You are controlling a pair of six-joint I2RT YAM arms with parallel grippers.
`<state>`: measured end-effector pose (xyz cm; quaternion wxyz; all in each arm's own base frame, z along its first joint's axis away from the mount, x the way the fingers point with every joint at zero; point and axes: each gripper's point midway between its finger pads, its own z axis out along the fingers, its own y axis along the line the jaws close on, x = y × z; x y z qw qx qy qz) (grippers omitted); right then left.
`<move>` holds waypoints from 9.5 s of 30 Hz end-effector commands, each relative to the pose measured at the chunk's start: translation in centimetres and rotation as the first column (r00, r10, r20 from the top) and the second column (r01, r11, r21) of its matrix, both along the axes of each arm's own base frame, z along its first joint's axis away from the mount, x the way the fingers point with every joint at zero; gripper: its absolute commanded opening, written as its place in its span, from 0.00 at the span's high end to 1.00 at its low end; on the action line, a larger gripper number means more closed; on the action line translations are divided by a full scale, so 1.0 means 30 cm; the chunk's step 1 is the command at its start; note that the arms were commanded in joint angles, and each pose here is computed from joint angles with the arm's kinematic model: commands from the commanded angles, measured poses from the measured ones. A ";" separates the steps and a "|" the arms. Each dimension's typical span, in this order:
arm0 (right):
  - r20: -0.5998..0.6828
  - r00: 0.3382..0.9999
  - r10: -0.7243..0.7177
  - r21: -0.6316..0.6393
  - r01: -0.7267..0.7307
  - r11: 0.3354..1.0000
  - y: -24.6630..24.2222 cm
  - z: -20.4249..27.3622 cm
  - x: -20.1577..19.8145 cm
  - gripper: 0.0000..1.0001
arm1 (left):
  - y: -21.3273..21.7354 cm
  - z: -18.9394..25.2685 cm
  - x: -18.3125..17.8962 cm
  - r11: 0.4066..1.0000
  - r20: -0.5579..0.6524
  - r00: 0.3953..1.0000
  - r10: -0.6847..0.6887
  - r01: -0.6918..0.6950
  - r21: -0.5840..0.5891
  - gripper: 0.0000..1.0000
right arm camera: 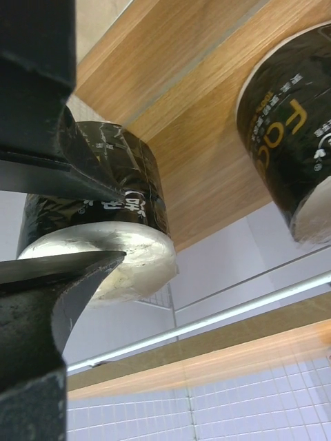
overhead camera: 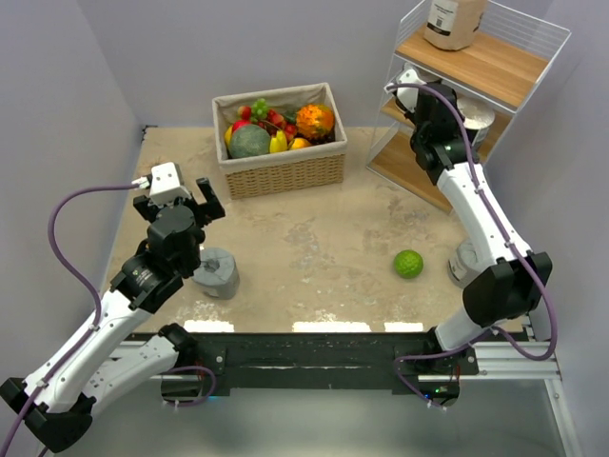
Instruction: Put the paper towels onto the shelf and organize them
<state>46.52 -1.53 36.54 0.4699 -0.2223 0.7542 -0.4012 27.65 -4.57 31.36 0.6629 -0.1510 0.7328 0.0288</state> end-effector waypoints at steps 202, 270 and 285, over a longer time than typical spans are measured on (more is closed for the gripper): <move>-0.417 0.793 0.443 0.723 -0.006 0.691 1.241 -0.752 -0.676 0.37 | 0.103 -0.511 0.244 0.956 -0.512 0.843 -0.162 0.005 -0.294 0.03; -0.159 0.888 0.431 -0.057 -0.444 0.894 0.295 -0.686 0.335 0.59 | 0.051 -0.470 0.238 0.944 -0.454 0.865 -0.214 0.064 -0.322 0.03; -0.087 0.925 0.369 -0.130 -0.378 0.917 0.243 -0.558 0.352 0.39 | 0.044 -0.457 0.240 0.941 -0.440 0.870 -0.225 0.077 -0.328 0.03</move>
